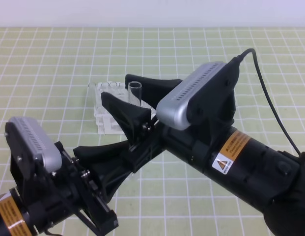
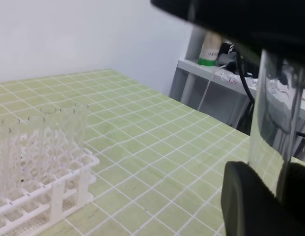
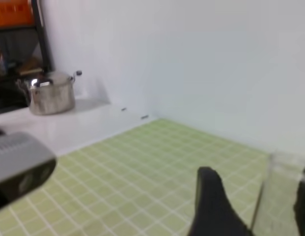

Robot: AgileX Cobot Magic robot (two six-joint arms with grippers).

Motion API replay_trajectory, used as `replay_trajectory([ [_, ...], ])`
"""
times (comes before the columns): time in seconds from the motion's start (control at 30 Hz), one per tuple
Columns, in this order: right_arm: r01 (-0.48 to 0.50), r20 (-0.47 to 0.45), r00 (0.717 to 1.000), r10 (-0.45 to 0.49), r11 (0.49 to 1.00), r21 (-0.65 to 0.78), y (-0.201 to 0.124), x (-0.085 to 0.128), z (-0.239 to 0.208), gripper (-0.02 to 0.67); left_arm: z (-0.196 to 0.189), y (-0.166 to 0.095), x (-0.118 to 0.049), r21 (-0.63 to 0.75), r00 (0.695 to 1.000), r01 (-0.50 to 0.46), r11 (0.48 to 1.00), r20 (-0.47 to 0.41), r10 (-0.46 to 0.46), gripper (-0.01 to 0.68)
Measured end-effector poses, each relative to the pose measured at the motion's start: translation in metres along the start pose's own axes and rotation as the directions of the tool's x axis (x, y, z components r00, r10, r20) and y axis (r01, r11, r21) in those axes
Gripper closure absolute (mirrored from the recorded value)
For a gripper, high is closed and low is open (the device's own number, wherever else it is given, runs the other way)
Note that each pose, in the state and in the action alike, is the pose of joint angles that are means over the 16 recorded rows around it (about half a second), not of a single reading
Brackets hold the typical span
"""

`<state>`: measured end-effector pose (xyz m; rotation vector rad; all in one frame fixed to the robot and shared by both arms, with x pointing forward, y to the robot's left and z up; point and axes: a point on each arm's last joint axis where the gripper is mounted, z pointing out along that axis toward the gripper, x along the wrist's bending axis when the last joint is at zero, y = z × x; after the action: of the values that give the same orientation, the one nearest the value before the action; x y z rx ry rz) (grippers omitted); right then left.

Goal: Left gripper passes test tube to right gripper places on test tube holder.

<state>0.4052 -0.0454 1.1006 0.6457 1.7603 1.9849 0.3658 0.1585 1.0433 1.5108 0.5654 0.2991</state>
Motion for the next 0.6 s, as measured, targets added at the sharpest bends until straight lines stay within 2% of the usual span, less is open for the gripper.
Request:
replay_trajectory([
  [0.6, -0.035, 0.019, 0.999, 0.035, 0.999, -0.018, 0.0058, -0.0018, -0.0032, 0.32, -0.0002, -0.0001, 0.003, 0.002, 0.999, -0.025, 1.0, -0.033, 0.025, 0.639],
])
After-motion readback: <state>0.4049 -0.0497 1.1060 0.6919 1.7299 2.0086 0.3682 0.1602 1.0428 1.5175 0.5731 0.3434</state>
